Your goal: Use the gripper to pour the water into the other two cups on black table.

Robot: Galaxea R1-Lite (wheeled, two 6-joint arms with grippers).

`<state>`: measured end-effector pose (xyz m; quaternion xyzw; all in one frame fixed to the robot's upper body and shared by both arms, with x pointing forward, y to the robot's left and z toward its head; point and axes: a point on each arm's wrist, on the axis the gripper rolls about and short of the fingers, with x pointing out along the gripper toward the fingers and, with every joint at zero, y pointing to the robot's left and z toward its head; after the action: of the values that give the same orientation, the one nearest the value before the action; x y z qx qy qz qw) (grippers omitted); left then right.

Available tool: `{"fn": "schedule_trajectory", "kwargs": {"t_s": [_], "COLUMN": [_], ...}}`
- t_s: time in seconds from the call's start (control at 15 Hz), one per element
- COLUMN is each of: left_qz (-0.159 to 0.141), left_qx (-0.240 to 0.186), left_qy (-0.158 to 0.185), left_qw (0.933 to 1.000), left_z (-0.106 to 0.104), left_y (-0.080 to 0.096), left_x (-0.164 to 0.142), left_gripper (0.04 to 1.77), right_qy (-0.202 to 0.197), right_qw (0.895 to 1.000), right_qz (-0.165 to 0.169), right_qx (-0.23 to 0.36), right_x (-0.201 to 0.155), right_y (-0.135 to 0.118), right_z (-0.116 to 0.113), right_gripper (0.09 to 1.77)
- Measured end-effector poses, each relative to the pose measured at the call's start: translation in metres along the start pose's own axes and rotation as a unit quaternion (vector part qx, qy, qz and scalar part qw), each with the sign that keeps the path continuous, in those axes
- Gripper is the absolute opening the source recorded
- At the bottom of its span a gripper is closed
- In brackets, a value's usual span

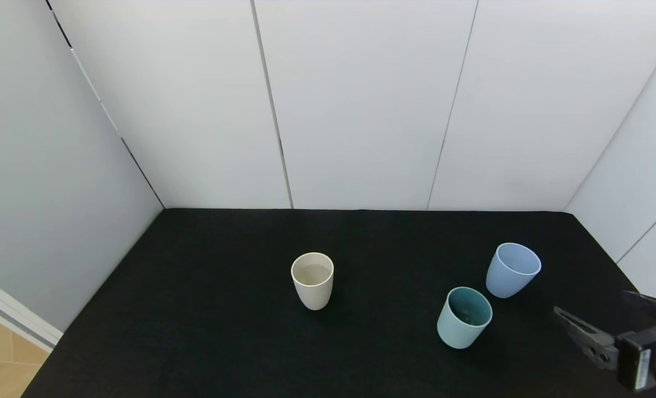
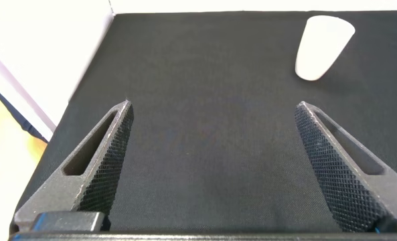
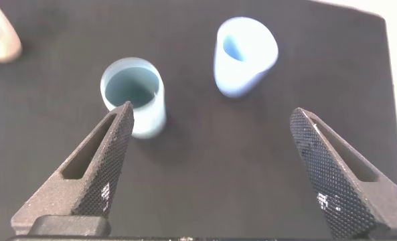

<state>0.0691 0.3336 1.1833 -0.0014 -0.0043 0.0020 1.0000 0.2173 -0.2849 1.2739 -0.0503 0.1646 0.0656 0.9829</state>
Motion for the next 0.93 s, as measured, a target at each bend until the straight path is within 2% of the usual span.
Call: {"fn": "schedule_trajectory", "kwargs": {"t_s": [0.33,0.73,0.93], "left_qz": [0.0,0.0,0.0], "left_qx": [0.0,0.0,0.0], "left_qy": [0.0,0.0,0.0], "left_qw": [1.0,1.0,1.0], "left_z": [0.0,0.0,0.0], "left_y": [0.0,0.0,0.0], "left_x": [0.0,0.0,0.0], "left_gripper": [1.72,1.72,1.72], "right_qy": [0.013,-0.022,-0.031], "right_qw": [1.0,0.999,0.998], "right_qz": [-0.006,-0.017,-0.02], "right_qx": [-0.003,0.031,0.051], "right_x": [-0.051,-0.083,-0.102], "right_y": [-0.017,-0.032,-0.033], "right_z": [-0.021,-0.039,-0.056], "right_gripper": [1.7,1.7,1.7]}}
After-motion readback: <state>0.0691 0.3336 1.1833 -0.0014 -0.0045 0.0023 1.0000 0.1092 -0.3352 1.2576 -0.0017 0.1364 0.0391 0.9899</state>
